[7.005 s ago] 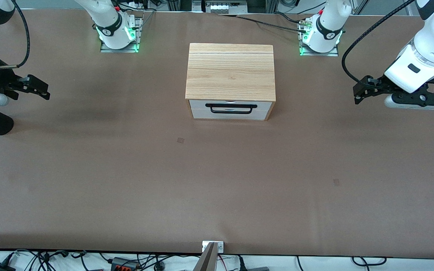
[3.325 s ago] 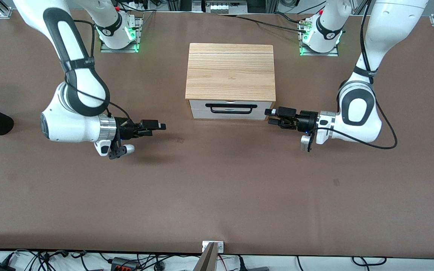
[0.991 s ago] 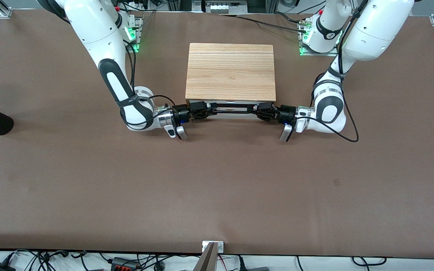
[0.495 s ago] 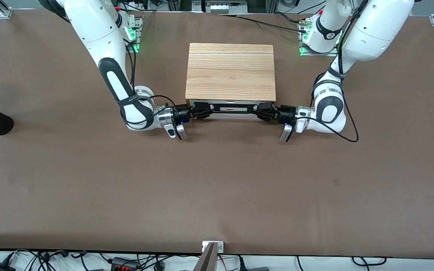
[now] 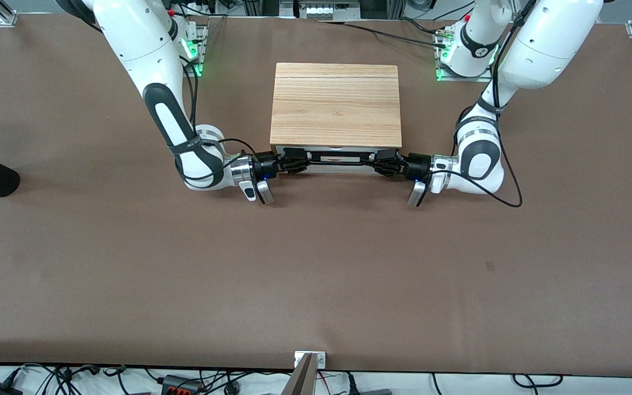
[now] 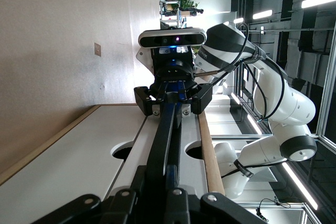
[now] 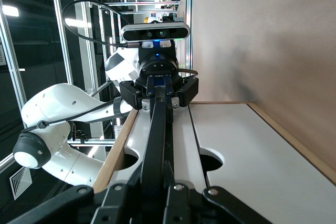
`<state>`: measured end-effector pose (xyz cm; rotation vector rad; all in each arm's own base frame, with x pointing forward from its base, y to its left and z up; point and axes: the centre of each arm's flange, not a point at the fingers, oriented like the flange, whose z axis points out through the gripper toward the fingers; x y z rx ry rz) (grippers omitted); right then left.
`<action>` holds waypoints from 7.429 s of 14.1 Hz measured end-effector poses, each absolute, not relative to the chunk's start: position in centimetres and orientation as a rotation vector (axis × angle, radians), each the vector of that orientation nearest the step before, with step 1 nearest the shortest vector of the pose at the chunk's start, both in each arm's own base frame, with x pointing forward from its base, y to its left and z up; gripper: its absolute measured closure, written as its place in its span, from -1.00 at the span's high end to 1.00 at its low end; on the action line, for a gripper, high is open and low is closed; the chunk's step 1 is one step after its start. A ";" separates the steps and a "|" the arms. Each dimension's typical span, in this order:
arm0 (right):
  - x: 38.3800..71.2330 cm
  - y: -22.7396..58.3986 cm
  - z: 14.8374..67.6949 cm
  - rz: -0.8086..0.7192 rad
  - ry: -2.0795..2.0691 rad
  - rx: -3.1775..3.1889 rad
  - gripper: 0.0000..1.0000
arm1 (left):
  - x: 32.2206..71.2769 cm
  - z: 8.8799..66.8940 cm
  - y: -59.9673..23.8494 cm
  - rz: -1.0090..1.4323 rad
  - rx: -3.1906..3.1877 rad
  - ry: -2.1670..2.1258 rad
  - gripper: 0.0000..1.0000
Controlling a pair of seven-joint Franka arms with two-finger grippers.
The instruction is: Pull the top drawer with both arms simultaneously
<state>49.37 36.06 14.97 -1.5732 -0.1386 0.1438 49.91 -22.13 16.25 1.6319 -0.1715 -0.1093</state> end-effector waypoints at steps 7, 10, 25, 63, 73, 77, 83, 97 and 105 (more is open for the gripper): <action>50.3 35.9 15.2 0.117 -0.133 -1.589 -0.73 | 51.5 15.5 -22.3 -0.108 1.594 -0.180 -0.65; 51.8 35.9 15.5 0.086 -0.143 -1.593 -0.73 | 53.0 15.7 -22.2 -0.086 1.588 -0.181 -0.65; 57.9 36.5 14.9 0.024 -0.165 -1.562 -0.79 | 58.1 15.4 -21.5 -0.024 1.579 -0.145 -0.65; 69.6 21.5 36.7 0.417 -0.106 -2.392 1.00 | 64.6 42.9 -9.3 -0.626 2.637 -0.247 1.00; 67.4 12.0 48.5 0.382 0.069 -3.059 1.00 | 63.7 55.7 -6.8 -0.323 3.177 -0.106 1.00; 67.5 7.0 54.0 0.180 -0.006 -3.157 1.00 | 64.3 55.9 -4.9 -0.119 3.172 0.066 1.00; 65.9 -3.6 56.7 -0.003 0.146 -3.147 1.00 | 57.1 58.8 -3.1 0.060 3.131 0.186 1.00; 59.6 -3.1 56.5 -0.064 0.087 -3.163 1.00 | 55.6 57.9 -5.6 -0.037 3.236 -0.008 1.00; 58.0 -2.7 56.8 -0.038 0.072 -3.160 1.00 | 55.8 57.9 -5.1 -0.036 3.143 0.108 1.00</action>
